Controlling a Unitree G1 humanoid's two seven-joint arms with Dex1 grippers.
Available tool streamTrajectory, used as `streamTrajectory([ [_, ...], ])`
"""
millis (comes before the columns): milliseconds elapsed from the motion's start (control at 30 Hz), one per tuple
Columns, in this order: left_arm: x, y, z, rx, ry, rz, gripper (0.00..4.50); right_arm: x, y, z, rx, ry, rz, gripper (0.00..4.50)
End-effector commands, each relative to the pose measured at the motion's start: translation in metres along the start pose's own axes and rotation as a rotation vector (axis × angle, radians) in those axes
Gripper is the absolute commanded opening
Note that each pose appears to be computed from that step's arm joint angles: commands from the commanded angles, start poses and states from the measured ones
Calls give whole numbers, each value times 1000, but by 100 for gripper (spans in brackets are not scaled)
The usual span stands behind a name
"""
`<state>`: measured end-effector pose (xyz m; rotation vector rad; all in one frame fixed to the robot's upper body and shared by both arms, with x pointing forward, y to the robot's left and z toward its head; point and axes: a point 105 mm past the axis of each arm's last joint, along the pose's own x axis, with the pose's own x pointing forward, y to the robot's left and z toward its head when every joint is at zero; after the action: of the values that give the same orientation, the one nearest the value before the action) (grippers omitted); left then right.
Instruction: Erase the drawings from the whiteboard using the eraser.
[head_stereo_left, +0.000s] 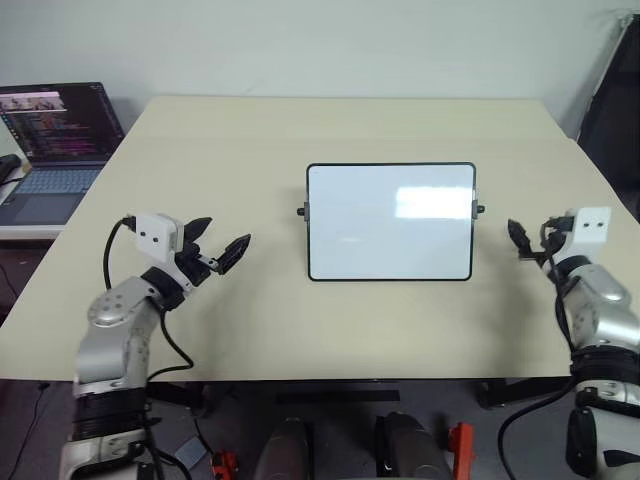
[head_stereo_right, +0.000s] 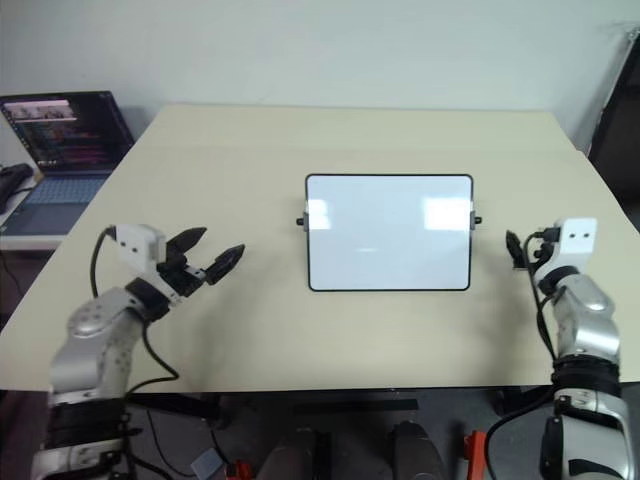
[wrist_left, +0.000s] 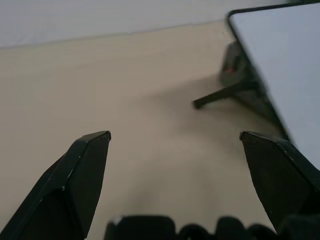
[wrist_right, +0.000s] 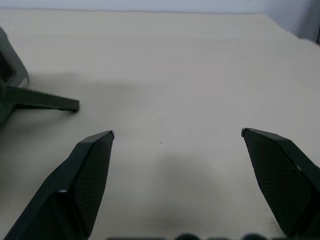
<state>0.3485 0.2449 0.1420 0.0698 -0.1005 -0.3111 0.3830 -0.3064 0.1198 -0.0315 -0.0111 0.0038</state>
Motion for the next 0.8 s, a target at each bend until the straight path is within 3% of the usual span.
streamTrajectory([
  [33, 10, 14, 4, 97, -102, 207, 450, -4, -2, 4, -32, -82, -9, 446],
  [200, 14, -4, -38, 82, -66, 239, 450, -4, 6, -1, -39, -130, -6, 446],
  [333, 20, -17, -47, 60, -72, 232, 450, -5, 13, -3, -9, -158, 17, 446],
  [800, 46, -28, -13, 92, -190, 281, 450, -5, 42, -15, 77, -176, 49, 446],
])
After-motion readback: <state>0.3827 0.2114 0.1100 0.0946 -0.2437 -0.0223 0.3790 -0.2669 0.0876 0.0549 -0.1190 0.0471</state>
